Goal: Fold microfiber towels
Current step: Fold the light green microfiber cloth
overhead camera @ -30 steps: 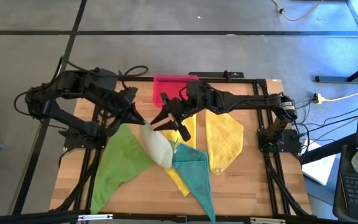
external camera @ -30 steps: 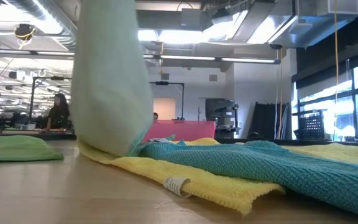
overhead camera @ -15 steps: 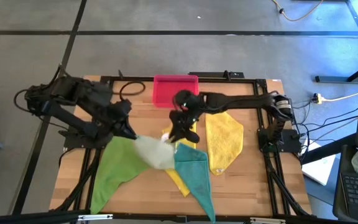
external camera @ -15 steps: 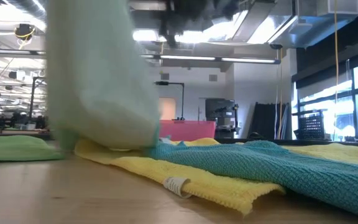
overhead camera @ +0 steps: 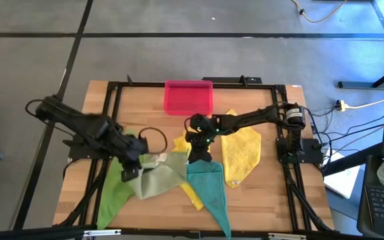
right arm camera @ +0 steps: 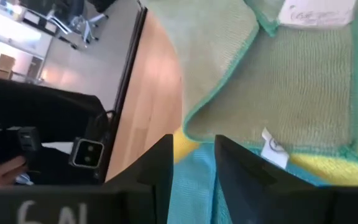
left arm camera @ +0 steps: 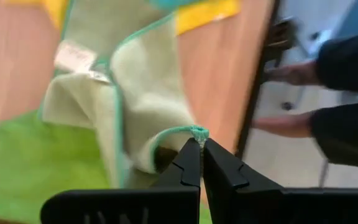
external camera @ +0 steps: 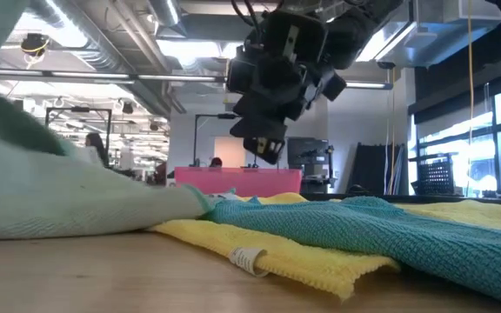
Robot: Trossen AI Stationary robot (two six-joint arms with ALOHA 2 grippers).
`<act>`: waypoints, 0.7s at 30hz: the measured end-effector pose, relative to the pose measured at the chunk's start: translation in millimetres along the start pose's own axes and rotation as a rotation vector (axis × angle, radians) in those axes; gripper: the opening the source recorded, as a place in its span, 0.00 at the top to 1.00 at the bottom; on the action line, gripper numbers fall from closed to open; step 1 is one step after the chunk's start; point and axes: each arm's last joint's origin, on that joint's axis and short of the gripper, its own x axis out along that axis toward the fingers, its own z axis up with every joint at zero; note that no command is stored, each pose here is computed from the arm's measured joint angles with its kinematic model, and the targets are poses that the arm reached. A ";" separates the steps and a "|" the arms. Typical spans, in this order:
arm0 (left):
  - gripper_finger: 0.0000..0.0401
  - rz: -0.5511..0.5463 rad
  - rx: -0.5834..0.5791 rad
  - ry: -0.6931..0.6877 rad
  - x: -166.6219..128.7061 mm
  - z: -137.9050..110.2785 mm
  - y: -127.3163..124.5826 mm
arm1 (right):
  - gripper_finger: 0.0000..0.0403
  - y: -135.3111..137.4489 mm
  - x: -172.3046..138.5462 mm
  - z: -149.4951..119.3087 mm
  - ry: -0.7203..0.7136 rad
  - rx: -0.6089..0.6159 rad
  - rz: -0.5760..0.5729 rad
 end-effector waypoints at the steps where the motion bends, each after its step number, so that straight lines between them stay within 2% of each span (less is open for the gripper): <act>1: 1.00 0.009 -0.010 0.009 10.1 -3.0 1.1 | 0.70 0.6 0.0 1.2 -0.007 -0.004 0.009; 6: 1.00 0.008 -0.069 0.036 50.5 -17.1 5.6 | 0.70 10.4 3.5 11.5 -0.081 -0.032 0.071; 12: 1.00 0.050 -0.186 0.066 67.1 -30.6 9.5 | 0.70 27.5 20.2 16.3 -0.180 -0.060 0.047; 17: 1.00 0.060 -0.221 0.037 67.4 -34.1 6.0 | 0.68 19.5 51.7 -1.8 -0.139 0.060 -0.008; 21: 1.00 0.035 -0.261 -0.002 67.6 -31.7 3.0 | 0.61 11.3 67.5 -5.8 -0.184 0.162 0.004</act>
